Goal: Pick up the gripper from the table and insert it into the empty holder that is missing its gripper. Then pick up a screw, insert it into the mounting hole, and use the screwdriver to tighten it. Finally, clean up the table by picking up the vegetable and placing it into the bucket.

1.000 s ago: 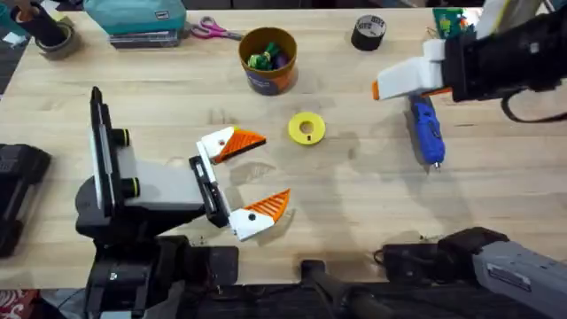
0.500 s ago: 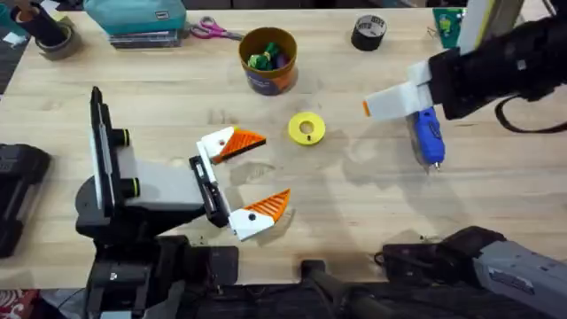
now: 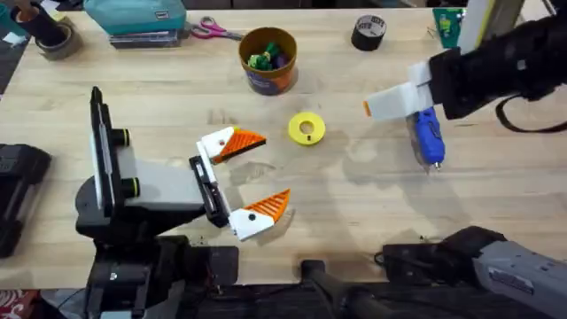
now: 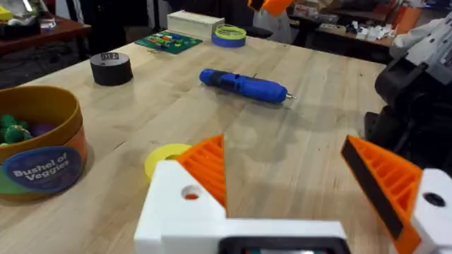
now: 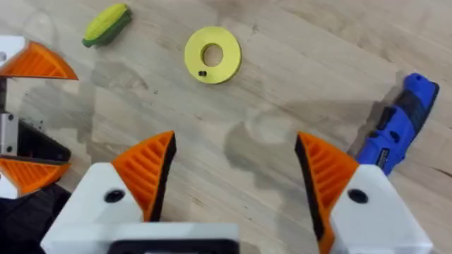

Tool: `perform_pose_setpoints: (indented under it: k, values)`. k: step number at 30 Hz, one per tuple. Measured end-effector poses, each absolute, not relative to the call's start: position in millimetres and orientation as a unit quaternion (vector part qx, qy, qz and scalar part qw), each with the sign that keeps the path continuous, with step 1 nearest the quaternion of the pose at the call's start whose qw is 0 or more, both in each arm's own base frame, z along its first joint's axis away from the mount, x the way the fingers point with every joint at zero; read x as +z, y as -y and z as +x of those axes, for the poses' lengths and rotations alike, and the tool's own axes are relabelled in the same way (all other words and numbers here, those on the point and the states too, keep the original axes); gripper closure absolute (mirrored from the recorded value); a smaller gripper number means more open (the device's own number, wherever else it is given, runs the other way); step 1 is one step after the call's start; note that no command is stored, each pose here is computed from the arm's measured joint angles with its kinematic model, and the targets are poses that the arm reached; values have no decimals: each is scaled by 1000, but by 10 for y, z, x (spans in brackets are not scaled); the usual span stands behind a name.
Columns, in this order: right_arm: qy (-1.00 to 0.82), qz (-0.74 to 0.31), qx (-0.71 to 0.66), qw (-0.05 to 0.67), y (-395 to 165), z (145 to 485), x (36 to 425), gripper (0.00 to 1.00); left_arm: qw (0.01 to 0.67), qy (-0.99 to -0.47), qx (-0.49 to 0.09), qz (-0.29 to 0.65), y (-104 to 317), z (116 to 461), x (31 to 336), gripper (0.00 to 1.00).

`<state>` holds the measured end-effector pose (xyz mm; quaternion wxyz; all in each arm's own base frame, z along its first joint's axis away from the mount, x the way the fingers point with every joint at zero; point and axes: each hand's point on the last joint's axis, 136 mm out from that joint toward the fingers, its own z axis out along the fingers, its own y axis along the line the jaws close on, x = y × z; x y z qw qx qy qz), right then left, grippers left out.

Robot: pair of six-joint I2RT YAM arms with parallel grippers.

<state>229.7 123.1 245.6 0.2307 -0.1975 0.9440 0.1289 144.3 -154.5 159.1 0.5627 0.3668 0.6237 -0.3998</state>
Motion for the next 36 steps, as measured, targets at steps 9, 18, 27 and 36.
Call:
perform_pose_setpoints:
  k: [9, 18, 27, 36]
  values:
    - [-946, -197, 127, 222, -1244, 2328, 2410, 4, 563, -624, -400, 367, 1545, 1443, 1591, 15]
    - [-947, -198, 128, 220, -1290, 2394, 2369, 4, 563, -624, -400, 367, 1545, 1443, 1590, 15]
    - [-944, -222, 135, 203, -1469, 2353, 2000, 4, 563, -624, -400, 367, 1545, 1443, 1590, 16]
    - [-941, -254, 136, 177, -1713, 2393, 1613, 4, 563, -623, -399, 367, 1545, 1443, 1590, 15]
